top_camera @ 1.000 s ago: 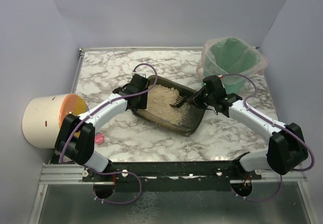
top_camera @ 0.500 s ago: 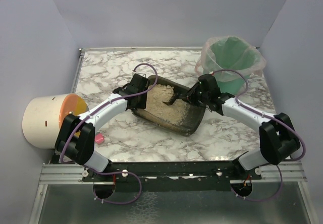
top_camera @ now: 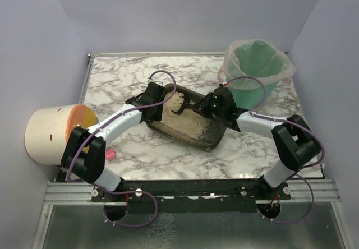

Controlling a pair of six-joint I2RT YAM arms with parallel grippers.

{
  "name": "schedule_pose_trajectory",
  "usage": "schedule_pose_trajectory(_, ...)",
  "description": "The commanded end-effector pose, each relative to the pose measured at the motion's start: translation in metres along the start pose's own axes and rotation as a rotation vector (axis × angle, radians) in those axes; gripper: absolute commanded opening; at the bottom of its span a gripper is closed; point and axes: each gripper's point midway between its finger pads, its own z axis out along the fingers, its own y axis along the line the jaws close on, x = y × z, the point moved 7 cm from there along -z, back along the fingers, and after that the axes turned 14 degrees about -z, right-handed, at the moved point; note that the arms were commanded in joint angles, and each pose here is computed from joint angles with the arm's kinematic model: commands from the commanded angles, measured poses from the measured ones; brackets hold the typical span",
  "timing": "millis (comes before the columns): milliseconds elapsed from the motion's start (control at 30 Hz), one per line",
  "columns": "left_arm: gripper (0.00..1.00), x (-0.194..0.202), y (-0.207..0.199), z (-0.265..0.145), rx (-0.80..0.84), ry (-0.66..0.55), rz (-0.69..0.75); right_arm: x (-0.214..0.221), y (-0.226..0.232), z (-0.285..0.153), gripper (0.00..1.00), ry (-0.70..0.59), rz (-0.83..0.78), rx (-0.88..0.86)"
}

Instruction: Clean the litter box

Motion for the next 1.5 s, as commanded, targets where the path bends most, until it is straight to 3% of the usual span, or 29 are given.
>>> schedule_pose_trajectory(0, 0.15, 0.018, 0.0, 0.002, 0.011, 0.064, 0.105, 0.014, 0.012, 0.011, 0.01, 0.002, 0.009, -0.139)
schedule_pose_trajectory(333, 0.12, 0.016, 0.001, 0.0, -0.01, 0.037, 0.127, 0.028, 0.023, -0.002, 0.01, -0.031, -0.042, -0.341)
schedule_pose_trajectory(700, 0.11, 0.014, 0.005, 0.002, -0.058, 0.02, 0.129, 0.038, 0.015, -0.029, 0.01, -0.078, -0.044, -0.394)
schedule_pose_trajectory(933, 0.2, 0.014, 0.007, 0.004, -0.081, 0.023, 0.124, 0.038, 0.016, -0.046, 0.01, -0.099, -0.048, -0.421)
schedule_pose_trajectory(1167, 0.42, 0.013, 0.005, 0.003, -0.073, 0.023, 0.114, 0.04, 0.006, -0.062, 0.01, -0.142, -0.05, -0.372)
schedule_pose_trajectory(1467, 0.59, 0.01, 0.002, -0.002, -0.05, 0.01, 0.1, 0.039, -0.005, -0.086, 0.01, -0.224, -0.067, -0.331)
